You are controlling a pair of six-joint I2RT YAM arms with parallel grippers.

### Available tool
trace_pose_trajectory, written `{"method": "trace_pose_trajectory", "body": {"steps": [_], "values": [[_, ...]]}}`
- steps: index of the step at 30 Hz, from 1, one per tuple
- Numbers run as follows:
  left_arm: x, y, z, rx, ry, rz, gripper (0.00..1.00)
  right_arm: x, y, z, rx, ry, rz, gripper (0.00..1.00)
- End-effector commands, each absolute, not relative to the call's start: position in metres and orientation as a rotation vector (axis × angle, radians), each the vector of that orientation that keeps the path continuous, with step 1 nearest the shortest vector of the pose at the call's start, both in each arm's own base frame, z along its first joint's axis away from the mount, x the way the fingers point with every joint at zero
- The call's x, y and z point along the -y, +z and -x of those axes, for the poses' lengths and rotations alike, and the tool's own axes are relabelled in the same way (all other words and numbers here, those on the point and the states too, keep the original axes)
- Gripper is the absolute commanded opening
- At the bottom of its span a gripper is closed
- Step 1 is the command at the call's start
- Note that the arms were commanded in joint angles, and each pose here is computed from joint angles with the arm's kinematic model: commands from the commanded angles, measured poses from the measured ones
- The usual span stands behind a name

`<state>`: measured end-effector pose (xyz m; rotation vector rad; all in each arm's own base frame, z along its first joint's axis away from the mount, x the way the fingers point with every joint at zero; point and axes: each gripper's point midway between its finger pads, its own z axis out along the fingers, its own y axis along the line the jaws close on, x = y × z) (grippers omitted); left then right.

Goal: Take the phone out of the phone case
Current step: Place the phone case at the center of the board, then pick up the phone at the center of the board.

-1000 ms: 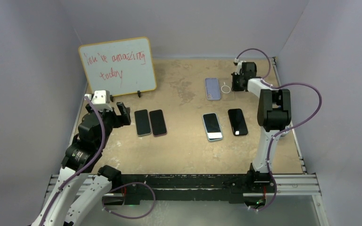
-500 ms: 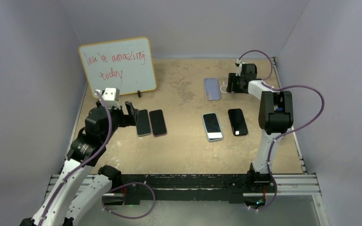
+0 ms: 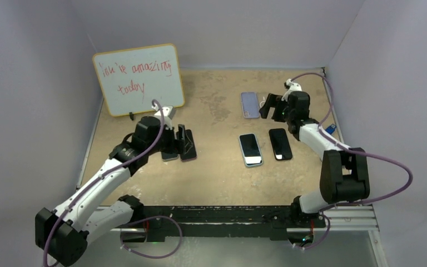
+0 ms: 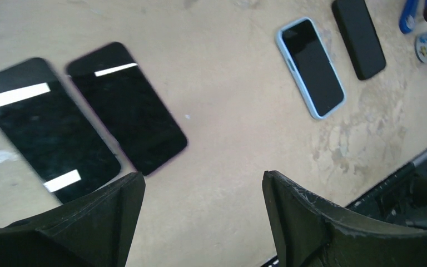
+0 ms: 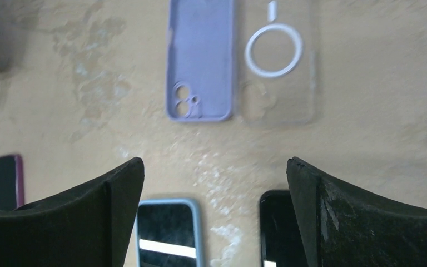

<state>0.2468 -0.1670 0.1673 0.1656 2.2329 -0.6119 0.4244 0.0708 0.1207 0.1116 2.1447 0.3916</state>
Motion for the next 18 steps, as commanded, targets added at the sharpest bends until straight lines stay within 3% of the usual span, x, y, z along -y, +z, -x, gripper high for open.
{"method": "trace_pose_trajectory", "body": {"steps": [1,7,18], "values": [[0.21,0.168,-0.243,-2.186,-0.726,-0.207,0.81,-0.112,0.133,-0.403,-2.067,0.486,-0.068,0.99],[0.233,0.122,-0.238,-2.262,-0.768,-0.198,0.81,-0.146,0.12,-0.367,-2.022,0.537,-0.047,0.99],[0.239,0.073,-0.234,-2.396,-0.719,-0.206,0.81,-0.131,0.12,-0.345,-1.93,0.505,-0.111,0.99]]}}
